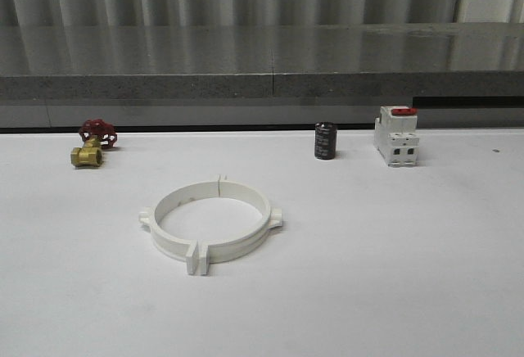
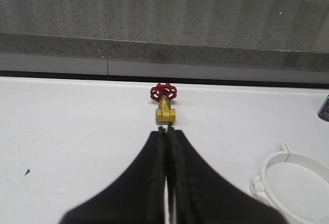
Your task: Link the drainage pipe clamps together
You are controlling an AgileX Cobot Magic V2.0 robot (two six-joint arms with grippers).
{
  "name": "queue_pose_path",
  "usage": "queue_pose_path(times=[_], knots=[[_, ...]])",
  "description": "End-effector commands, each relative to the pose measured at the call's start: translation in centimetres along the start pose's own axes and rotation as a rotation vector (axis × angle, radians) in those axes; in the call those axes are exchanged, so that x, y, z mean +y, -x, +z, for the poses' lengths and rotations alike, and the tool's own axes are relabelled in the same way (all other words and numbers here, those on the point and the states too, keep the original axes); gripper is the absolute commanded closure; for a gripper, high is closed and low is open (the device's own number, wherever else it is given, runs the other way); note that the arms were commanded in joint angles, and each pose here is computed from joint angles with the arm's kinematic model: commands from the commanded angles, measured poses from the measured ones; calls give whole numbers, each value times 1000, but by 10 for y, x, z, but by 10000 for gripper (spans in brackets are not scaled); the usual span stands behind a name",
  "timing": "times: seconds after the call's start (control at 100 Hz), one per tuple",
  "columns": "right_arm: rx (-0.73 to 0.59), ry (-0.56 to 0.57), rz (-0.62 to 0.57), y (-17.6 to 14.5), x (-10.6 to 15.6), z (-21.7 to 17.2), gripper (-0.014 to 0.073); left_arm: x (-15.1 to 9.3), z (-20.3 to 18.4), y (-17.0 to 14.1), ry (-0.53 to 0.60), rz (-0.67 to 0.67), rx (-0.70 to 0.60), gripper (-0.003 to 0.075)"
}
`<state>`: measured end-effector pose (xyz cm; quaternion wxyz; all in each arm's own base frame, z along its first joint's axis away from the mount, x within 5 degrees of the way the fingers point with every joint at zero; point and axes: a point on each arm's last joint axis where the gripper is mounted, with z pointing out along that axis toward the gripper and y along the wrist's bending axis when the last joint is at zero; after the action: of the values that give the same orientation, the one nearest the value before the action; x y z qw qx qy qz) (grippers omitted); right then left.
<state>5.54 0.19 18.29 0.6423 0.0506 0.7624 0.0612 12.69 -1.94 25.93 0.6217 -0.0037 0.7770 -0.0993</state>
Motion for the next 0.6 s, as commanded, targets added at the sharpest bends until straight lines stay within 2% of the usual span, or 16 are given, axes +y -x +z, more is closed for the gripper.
queue_pose_path(times=[0.0,0.59], knots=[[-161,14,-22,17,2,-4,664,-4,-1,16,-31,-8,-96,740],[-239,22,-23,24,3,-5,664,-4,-1,16,-31,-8,-96,740]])
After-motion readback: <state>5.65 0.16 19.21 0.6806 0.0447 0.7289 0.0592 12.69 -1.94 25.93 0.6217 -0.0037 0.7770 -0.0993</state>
